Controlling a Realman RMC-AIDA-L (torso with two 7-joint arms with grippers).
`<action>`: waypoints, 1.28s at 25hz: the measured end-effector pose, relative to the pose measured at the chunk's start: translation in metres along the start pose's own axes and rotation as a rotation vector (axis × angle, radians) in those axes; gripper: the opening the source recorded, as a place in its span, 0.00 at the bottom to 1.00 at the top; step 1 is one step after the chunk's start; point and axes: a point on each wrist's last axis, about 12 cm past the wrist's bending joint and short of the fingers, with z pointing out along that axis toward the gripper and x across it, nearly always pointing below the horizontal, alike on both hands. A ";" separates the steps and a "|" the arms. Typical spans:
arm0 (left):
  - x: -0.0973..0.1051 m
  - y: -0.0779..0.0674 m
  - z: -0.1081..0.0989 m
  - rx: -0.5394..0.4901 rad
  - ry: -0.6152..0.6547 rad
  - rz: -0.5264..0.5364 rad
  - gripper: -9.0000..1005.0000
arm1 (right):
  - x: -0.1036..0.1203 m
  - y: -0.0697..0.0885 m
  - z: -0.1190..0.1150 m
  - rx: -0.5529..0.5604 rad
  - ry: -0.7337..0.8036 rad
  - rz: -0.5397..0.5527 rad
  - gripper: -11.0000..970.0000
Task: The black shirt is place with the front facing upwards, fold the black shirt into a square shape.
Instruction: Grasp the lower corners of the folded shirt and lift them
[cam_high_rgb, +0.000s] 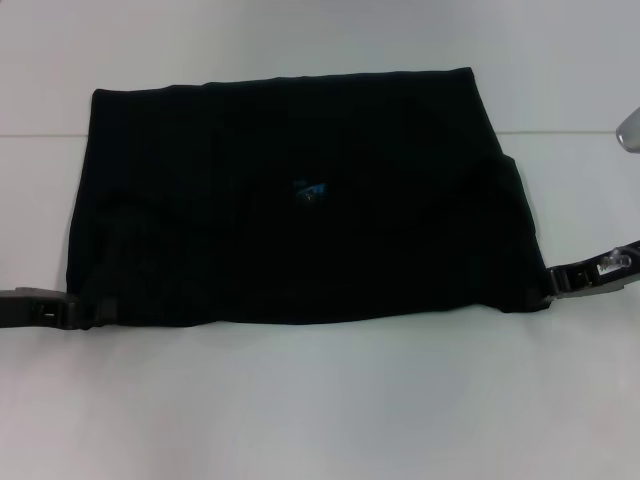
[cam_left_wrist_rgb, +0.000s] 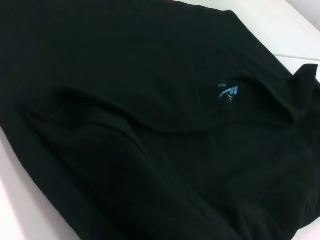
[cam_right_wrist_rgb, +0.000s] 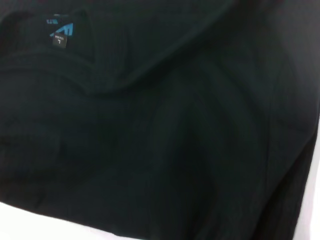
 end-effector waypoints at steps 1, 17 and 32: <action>0.000 0.000 0.000 0.002 0.000 0.000 0.05 | 0.000 -0.001 -0.001 0.000 -0.001 0.000 0.21; 0.003 -0.017 -0.020 0.193 0.216 -0.034 0.04 | 0.012 -0.014 -0.048 -0.073 0.127 -0.062 0.03; 0.020 -0.043 -0.038 0.451 0.563 -0.026 0.04 | 0.078 -0.022 -0.068 -0.240 0.415 -0.229 0.03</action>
